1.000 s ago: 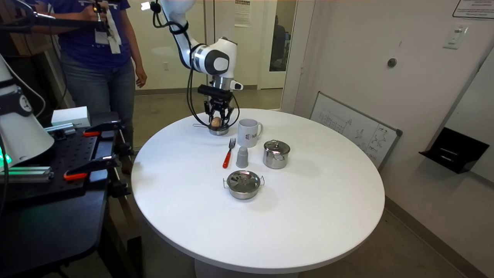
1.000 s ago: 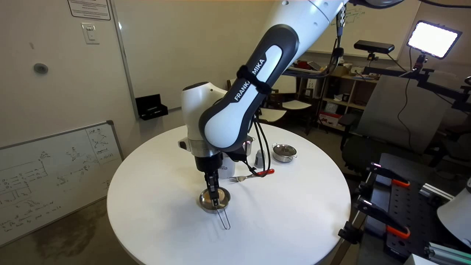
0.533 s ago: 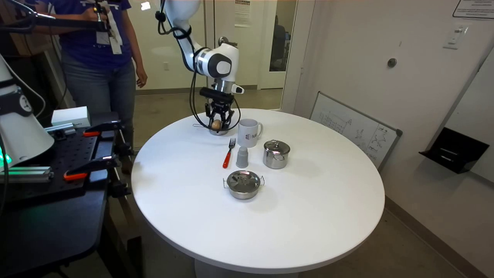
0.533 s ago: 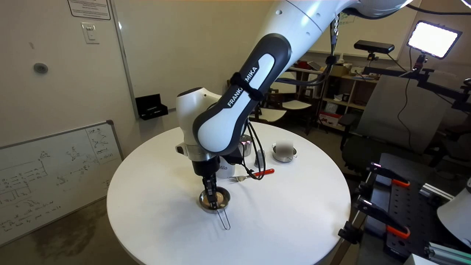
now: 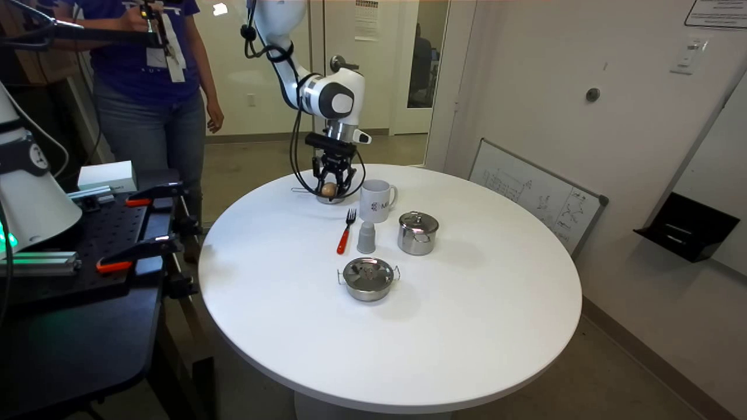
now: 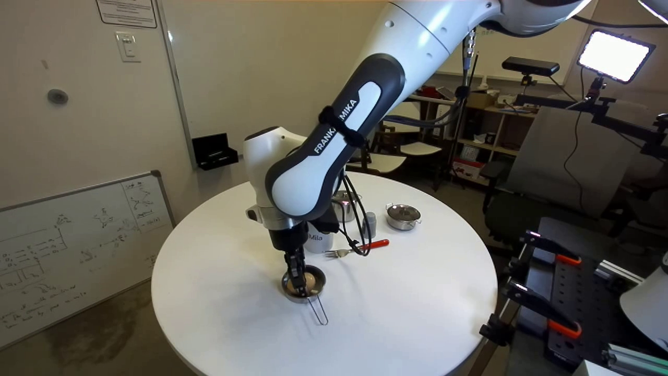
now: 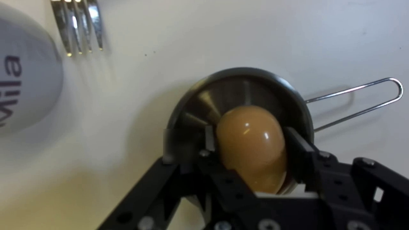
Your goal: Put the egg on the silver pan
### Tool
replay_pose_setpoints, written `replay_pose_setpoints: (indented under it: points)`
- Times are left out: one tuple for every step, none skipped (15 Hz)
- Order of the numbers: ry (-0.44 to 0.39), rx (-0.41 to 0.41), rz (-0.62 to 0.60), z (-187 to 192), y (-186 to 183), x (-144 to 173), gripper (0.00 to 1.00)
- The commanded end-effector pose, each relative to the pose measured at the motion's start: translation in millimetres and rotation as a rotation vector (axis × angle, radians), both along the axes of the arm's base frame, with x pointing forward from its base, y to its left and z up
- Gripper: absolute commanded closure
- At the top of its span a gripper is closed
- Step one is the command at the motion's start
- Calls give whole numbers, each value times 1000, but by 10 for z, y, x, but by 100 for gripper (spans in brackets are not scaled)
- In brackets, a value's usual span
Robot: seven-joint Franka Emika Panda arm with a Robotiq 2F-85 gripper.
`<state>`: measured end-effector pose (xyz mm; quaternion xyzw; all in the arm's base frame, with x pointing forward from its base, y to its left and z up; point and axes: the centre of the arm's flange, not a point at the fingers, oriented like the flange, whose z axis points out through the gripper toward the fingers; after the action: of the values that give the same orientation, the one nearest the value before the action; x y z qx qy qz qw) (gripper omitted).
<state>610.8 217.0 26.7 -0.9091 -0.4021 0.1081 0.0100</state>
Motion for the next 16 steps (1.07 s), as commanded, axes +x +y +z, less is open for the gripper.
replay_pose_setpoints:
  points:
    - [7, -8, -16, 1, -2, 115, 13]
    - [3, -10, -18, 13, -21, 122, 7]
    - [1, -11, -19, 23, -33, 129, 1]
    - [-2, -13, -22, 34, -48, 130, 0]
    - [-4, -12, -25, 45, -63, 134, 3]
    - [-8, -15, -28, 70, -81, 131, 3]
    - [-13, -17, -31, 93, -97, 132, 9]
    - [-18, -18, -33, 117, -107, 138, 29]
    - [-22, -21, -35, 141, -119, 140, 28]
    - [-28, -25, -38, 166, -133, 146, 26]
    - [-32, -27, -40, 183, -143, 155, 26]
    - [-36, -29, -41, 206, -156, 159, 33]
    - [-41, -32, -43, 227, -167, 165, 33]
    - [-47, -37, -44, 261, -180, 166, 35]
    - [-51, -40, -46, 283, -194, 170, 31]
    - [-56, -41, -47, 314, -221, 165, 29]
